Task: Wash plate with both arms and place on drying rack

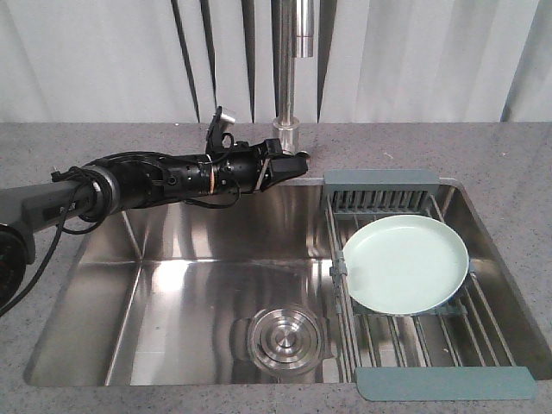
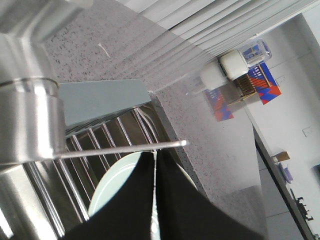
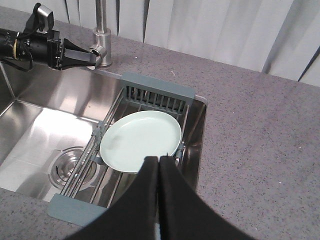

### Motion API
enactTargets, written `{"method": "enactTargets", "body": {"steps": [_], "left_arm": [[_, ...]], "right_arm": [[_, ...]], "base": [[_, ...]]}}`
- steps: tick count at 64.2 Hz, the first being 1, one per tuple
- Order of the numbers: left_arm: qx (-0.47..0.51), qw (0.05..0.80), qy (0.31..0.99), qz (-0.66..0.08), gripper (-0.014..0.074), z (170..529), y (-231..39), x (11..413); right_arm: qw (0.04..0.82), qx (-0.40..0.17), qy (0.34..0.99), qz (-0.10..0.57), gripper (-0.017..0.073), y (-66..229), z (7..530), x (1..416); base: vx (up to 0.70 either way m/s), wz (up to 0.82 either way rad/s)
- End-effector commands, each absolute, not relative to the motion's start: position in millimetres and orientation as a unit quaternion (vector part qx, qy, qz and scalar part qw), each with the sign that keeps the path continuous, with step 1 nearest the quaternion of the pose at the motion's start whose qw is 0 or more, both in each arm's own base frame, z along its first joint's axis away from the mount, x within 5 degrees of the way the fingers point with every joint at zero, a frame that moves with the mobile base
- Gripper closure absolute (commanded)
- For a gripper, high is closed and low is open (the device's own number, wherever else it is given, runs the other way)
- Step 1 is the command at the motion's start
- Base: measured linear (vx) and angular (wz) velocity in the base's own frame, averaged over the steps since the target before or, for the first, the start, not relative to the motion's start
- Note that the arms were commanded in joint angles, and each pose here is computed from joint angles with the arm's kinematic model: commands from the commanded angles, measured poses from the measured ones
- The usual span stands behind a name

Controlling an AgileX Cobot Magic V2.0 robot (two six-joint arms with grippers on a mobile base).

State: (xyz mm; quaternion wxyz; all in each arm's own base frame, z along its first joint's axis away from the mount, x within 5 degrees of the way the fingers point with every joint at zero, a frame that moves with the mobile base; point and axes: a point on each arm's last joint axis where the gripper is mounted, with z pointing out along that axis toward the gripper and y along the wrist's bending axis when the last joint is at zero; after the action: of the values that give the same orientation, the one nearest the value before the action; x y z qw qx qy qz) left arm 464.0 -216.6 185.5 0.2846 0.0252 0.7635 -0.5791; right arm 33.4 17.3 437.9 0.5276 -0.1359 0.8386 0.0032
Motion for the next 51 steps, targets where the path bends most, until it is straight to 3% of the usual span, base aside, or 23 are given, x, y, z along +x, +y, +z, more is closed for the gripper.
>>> {"method": "enactTargets", "body": {"steps": [1,51], "left_arm": [[0.026,0.317,0.724,-0.612,0.0600,232.5,-217.6,462.4],[-0.015,0.353,0.702,-0.618,0.0600,246.6,-216.6,480.4]], "right_arm": [[0.559,-0.132,0.819,-0.003,0.0566,16.8,447.8,36.7],[0.559,-0.132,0.819,-0.003,0.0566,16.8,447.8,36.7]], "base": [[0.00,0.00],[0.00,0.00]]}}
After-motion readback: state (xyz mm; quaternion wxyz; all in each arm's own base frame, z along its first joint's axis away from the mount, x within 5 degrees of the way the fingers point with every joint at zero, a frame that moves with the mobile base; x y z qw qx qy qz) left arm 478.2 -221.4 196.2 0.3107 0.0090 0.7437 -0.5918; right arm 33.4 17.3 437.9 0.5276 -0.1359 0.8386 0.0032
